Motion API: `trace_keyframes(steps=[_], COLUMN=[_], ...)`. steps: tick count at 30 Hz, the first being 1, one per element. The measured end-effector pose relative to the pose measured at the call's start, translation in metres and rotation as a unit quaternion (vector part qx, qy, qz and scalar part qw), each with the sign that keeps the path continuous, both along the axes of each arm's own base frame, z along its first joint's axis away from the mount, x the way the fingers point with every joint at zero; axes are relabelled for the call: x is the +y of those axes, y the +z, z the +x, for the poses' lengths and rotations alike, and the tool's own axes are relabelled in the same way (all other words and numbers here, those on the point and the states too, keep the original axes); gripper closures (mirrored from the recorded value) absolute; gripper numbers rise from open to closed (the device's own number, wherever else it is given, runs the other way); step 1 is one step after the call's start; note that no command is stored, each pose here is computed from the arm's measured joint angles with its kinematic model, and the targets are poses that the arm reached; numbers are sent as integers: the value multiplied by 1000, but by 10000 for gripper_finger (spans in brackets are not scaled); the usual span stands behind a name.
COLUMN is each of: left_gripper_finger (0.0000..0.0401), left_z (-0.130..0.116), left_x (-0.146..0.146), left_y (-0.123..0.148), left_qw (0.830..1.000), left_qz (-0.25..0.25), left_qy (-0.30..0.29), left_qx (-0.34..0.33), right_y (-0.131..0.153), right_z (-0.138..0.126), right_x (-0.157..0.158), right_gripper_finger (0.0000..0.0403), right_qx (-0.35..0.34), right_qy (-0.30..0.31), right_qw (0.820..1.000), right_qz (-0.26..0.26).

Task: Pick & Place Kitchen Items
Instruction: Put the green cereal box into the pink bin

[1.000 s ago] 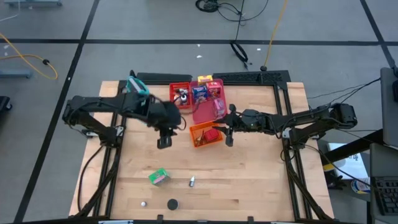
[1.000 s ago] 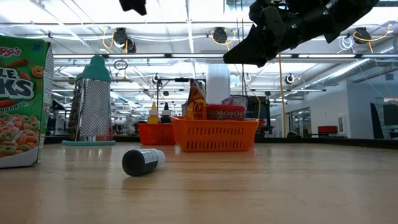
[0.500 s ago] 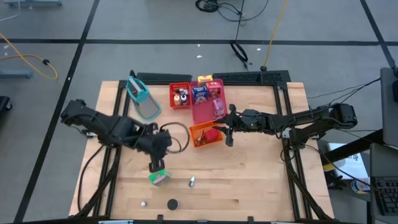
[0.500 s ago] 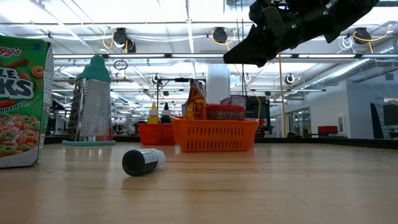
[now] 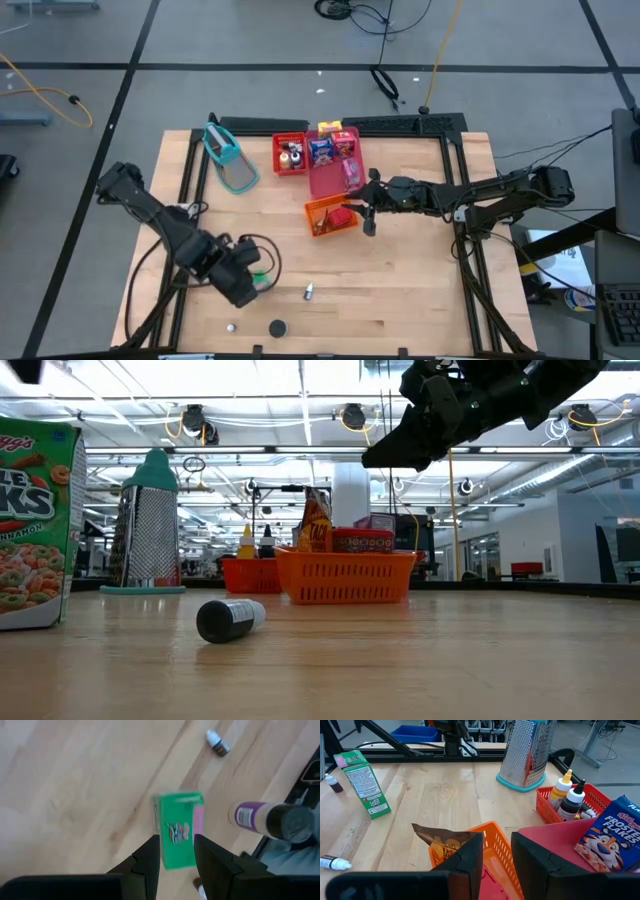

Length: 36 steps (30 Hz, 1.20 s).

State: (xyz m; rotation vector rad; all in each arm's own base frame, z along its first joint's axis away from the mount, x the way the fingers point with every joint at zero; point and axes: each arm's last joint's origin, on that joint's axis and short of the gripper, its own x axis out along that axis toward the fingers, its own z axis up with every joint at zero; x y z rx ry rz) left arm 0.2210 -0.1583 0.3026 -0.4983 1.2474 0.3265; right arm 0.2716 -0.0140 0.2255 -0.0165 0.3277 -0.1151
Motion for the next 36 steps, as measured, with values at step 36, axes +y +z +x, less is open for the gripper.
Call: trace_keyframes(steps=[36], left_gripper_finger=[138], left_z=[6], left_x=[-21], left_y=[-31], left_qw=[999], left_qz=[-7], left_qy=[46], left_qx=[6], right_y=[0], right_z=[0], right_x=[0], right_gripper_finger=[310], right_qx=[0], right_qy=[-1], right_qw=[1000], right_qz=[-1])
